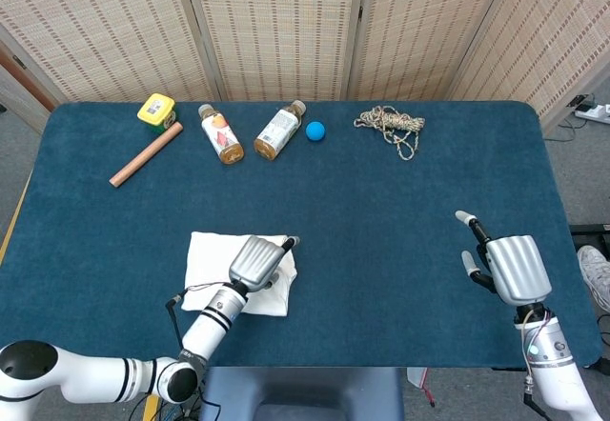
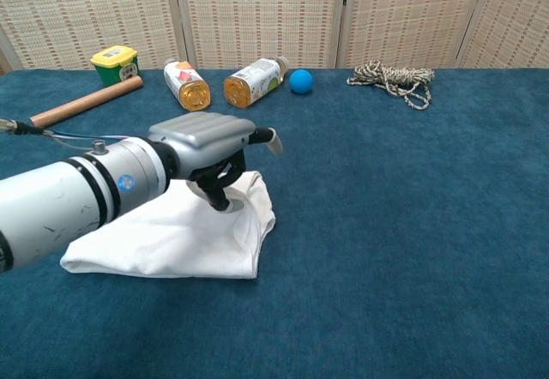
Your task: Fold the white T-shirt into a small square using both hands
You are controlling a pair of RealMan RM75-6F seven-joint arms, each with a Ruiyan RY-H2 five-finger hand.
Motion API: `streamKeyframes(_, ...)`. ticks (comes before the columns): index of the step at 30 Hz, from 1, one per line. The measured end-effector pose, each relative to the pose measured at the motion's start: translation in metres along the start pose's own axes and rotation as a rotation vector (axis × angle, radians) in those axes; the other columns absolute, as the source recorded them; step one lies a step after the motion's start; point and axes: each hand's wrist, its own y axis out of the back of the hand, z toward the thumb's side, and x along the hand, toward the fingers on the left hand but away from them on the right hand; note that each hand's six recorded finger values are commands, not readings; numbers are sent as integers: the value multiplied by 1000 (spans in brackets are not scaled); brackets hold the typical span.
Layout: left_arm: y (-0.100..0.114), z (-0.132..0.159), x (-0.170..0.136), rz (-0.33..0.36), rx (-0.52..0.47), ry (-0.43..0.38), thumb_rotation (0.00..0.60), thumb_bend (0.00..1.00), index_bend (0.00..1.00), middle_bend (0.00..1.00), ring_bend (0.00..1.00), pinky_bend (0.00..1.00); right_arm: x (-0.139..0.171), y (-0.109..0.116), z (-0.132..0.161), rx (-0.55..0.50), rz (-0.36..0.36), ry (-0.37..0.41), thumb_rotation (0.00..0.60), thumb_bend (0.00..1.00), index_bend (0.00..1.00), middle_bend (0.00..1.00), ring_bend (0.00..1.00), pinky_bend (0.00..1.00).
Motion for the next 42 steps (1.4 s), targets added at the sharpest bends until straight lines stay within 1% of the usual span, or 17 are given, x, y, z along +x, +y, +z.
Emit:
streamKeyframes(5, 8, 2, -5, 39, -40, -8, 600, 307, 158, 840, 775, 911, 0, 1, 0, -2, -3, 0, 600, 447, 191, 957, 977, 1000)
streamKeyframes(9, 16, -9, -12, 62, -45, -1, 600, 307, 158, 840, 775, 911, 0, 1, 0, -3, -3, 2, 600, 446, 191, 957, 977, 1000)
streamKeyframes(14, 14, -25, -27, 52, -7, -11, 600, 307, 159, 840, 775, 911, 0, 0, 0, -6, -3, 2, 600, 447, 191, 957, 977, 1000)
streamKeyframes(19, 6, -28, -37, 32, 10, -30, 600, 307, 160, 840, 775, 911, -1, 0, 2, -7, -2, 6, 600, 447, 191, 957, 977, 1000)
streamKeyframes(24, 2, -34, -29, 40, 32, -14, 600, 307, 164, 839, 774, 911, -1, 0, 1, -7, -3, 3, 600, 447, 191, 957, 977, 1000)
streamKeyframes(29, -1, -42, -12, 52, 59, 14, 600, 307, 169, 840, 774, 911, 0, 1, -1, -6, -5, -5, 600, 447, 191, 957, 977, 1000)
streamKeyframes(32, 2, -43, -2, 59, 31, 24, 600, 307, 177, 840, 774, 911, 1, 2, -1, -6, -7, -7, 600, 447, 191, 957, 977, 1000)
streamKeyframes(37, 11, -42, 13, 101, -8, 38, 600, 307, 183, 839, 774, 910, 2, 2, -3, -9, -8, -15, 600, 447, 191, 957, 977, 1000)
streamKeyframes(42, 17, -40, 28, 147, -73, 58, 600, 307, 183, 833, 771, 910, 3, 2, -5, -10, -11, -23, 600, 446, 191, 957, 977, 1000)
